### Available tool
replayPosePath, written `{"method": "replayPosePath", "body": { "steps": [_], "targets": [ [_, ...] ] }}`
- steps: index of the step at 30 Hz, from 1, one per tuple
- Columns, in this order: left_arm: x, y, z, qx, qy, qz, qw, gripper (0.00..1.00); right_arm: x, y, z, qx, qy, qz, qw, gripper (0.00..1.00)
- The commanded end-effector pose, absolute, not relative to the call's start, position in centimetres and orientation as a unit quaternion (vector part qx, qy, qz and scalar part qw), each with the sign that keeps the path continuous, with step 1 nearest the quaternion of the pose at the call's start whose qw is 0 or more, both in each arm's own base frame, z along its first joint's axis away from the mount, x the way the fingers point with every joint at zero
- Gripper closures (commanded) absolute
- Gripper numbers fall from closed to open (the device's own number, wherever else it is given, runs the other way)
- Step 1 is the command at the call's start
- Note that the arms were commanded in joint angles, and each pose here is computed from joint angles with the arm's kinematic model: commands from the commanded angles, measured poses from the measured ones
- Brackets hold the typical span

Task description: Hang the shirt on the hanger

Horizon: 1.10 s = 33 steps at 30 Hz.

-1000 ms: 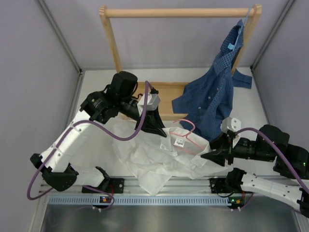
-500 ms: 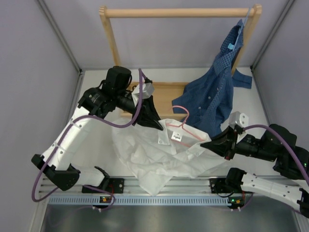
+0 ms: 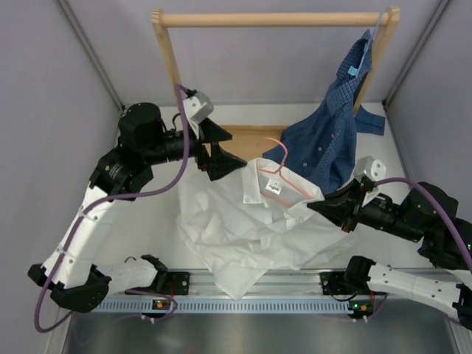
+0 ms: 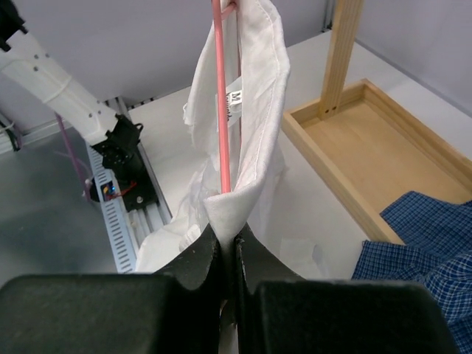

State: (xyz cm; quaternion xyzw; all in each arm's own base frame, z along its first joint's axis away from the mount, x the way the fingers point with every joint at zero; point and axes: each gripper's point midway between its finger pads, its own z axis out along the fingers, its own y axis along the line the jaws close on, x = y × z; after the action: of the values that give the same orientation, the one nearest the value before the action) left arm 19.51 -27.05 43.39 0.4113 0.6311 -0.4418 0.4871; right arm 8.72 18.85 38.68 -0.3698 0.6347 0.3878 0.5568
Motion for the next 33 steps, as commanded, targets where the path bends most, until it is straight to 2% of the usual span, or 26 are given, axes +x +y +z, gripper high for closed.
{"method": "replayPosePath", "body": {
  "steps": [1, 4, 9, 13, 19, 22, 25, 26, 29, 33],
  "targets": [
    [25.6, -20.0, 50.3, 0.167, 0.671, -0.309, 0.652, 0.02, 10.9, 18.5, 42.8, -0.304, 0.621, 0.38, 0.614, 1.0],
    [25.6, -13.7, 52.8, 0.035, 0.675, -0.232, 0.7, 0.02, 12.3, 18.2, 44.3, -0.264, 0.627, 0.369, 0.633, 1.0],
    [22.1, -8.2, 52.6, -0.022, 0.662, -0.186, 0.726, 0.02, 14.5, 17.9, 49.3, -0.207, 0.619, 0.352, 0.671, 1.0],
    [20.0, -7.1, 48.2, -0.006, 0.686, -0.176, 0.706, 0.02, 15.8, 16.9, 55.5, -0.165, 0.594, 0.335, 0.713, 1.0],
    [17.6, -6.3, 40.8, 0.026, 0.708, -0.169, 0.685, 0.02, 18.1, 17.0, 59.7, -0.148, 0.578, 0.278, 0.752, 1.0],
    [16.7, -5.7, 38.6, 0.032, 0.708, -0.163, 0.686, 0.02, 18.9, 18.3, 59.0, -0.147, 0.582, 0.277, 0.75, 1.0],
    [17.3, -6.0, 35.1, 0.03, 0.716, -0.162, 0.678, 0.02, 20.1, 21.1, 53.9, -0.141, 0.608, 0.29, 0.725, 1.0],
    [17.5, -6.1, 32.7, 0.023, 0.72, -0.162, 0.674, 0.02, 20.3, 20.7, 53.5, -0.124, 0.606, 0.294, 0.729, 1.0],
    [18.8, -6.2, 30.1, -0.008, 0.704, -0.167, 0.69, 0.02, 21.7, 22.1, 51.2, -0.091, 0.614, 0.298, 0.726, 1.0],
    [18.5, -6.0, 30.0, -0.015, 0.714, -0.17, 0.679, 0.02, 23.1, 23.2, 51.8, -0.059, 0.601, 0.298, 0.739, 1.0]
  ]
}}
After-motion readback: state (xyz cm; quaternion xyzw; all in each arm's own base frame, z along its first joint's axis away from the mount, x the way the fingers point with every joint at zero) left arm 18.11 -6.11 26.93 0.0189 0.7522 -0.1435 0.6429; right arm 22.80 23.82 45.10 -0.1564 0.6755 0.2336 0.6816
